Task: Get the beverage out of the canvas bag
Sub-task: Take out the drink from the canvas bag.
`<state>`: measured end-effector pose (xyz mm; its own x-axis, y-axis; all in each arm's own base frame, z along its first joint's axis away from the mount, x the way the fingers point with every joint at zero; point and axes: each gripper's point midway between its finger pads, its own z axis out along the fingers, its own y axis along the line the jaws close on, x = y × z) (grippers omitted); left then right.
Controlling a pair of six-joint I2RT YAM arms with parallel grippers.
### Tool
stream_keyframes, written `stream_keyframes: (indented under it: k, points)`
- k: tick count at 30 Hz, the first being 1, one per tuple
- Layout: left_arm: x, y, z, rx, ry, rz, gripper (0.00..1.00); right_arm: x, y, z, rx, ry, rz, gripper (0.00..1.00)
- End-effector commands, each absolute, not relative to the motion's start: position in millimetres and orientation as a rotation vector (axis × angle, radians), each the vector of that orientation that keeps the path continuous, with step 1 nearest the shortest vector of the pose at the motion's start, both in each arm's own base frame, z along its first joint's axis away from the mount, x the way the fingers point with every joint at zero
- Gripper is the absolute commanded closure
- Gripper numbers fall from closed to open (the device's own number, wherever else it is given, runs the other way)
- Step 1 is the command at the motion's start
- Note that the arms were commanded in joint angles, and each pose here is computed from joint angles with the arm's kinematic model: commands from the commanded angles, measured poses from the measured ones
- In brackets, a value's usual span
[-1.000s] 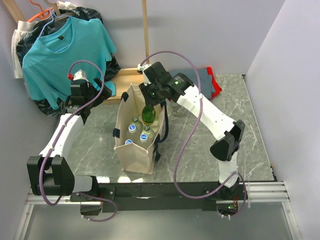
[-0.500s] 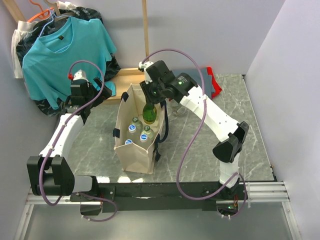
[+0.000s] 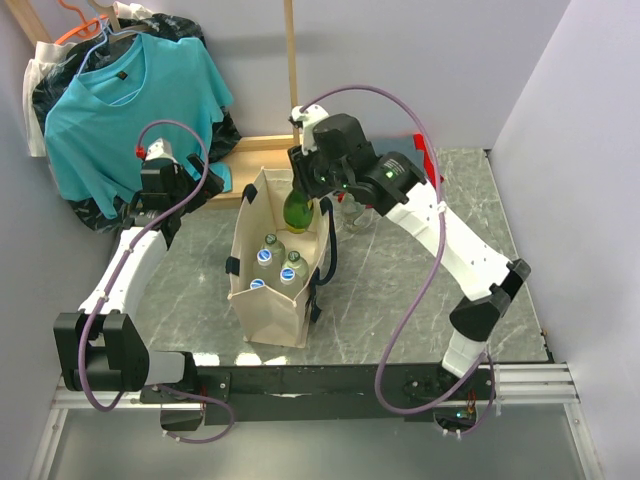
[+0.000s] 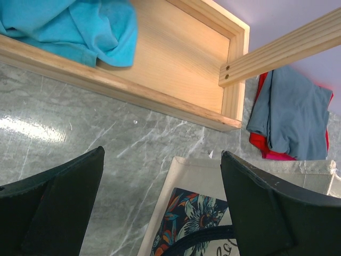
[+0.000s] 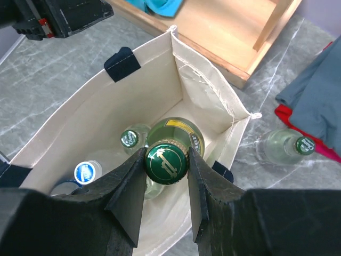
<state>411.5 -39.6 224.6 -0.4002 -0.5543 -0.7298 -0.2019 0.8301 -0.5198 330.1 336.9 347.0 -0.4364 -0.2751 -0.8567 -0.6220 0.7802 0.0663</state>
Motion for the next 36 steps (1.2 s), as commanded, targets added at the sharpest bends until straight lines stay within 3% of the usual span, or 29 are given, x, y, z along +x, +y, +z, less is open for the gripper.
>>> stream_keyframes:
  k: [1,36]
  points:
    - [414,-44,241,-0.532,1.933,-0.461,0.04,331,336,432,-0.558,1.763,0.556,1.0]
    - [415,-46,243,-0.533,1.929,-0.475,0.04,327,322,469,-0.472,1.63,0.52,1.0]
